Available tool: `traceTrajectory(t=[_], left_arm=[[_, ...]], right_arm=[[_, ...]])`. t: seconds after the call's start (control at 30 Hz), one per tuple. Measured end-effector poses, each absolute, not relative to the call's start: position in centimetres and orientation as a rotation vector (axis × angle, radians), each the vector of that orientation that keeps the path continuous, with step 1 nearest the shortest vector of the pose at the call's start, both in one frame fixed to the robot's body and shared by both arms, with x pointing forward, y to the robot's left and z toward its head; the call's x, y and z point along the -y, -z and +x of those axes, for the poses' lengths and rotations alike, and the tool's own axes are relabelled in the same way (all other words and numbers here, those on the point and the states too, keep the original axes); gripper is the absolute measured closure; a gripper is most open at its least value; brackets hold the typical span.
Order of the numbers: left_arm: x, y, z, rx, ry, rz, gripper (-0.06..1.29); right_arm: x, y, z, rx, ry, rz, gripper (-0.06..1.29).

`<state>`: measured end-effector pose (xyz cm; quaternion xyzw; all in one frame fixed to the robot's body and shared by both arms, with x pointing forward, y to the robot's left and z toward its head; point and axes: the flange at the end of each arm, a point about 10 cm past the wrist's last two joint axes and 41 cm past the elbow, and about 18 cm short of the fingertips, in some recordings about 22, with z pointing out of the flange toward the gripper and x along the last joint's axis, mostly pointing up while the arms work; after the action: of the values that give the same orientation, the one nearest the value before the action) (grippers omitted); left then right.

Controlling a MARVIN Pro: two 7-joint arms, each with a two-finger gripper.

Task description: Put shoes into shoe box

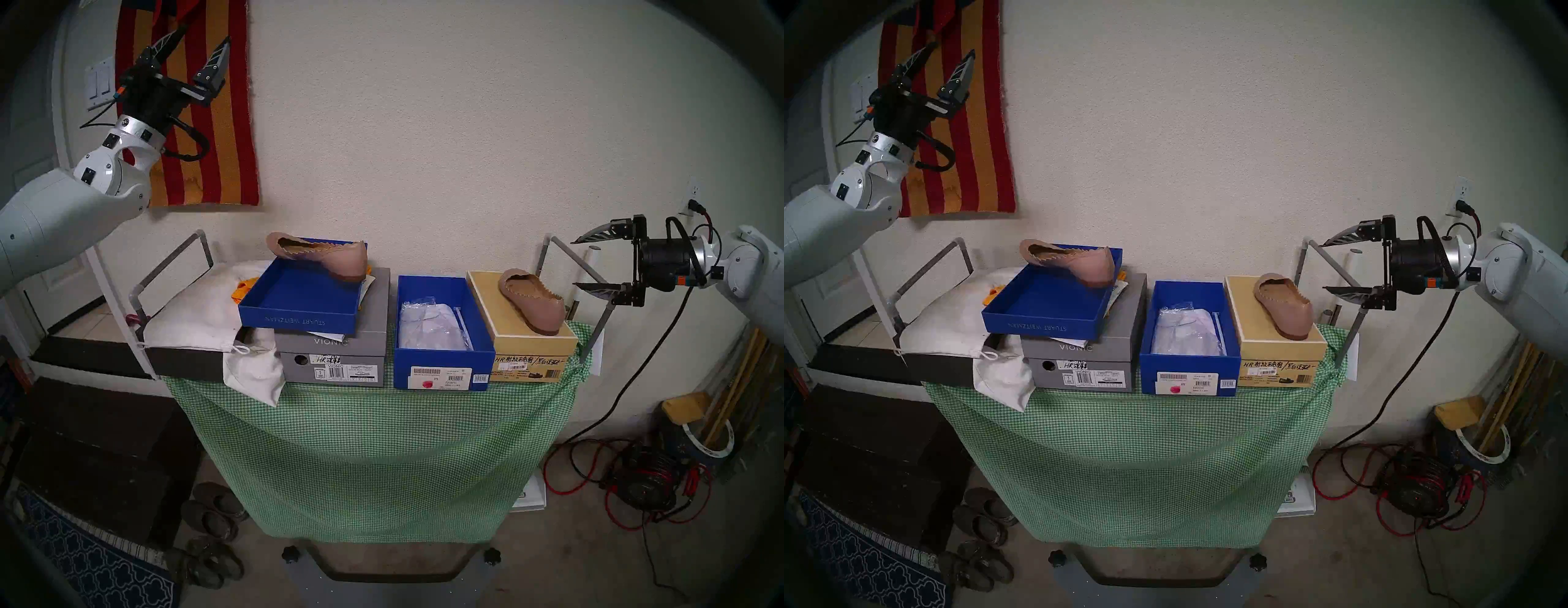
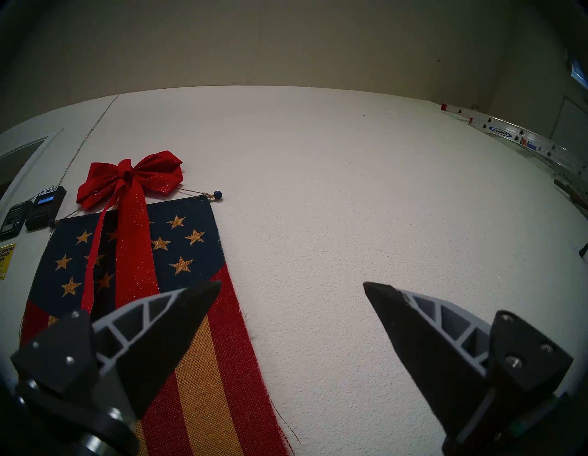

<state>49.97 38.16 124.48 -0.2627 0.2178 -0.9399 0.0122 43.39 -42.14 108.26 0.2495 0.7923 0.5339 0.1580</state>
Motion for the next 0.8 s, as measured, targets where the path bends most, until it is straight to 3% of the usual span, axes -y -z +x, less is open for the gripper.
traceTrajectory(t=[0.8], left_arm=[[-38.2, -124.5, 50.0, -0.678, 2.929, -0.818, -0.03]], right_arm=[[41.8, -105.3, 42.7, -2.448, -1.533, 0.916, 0.06]])
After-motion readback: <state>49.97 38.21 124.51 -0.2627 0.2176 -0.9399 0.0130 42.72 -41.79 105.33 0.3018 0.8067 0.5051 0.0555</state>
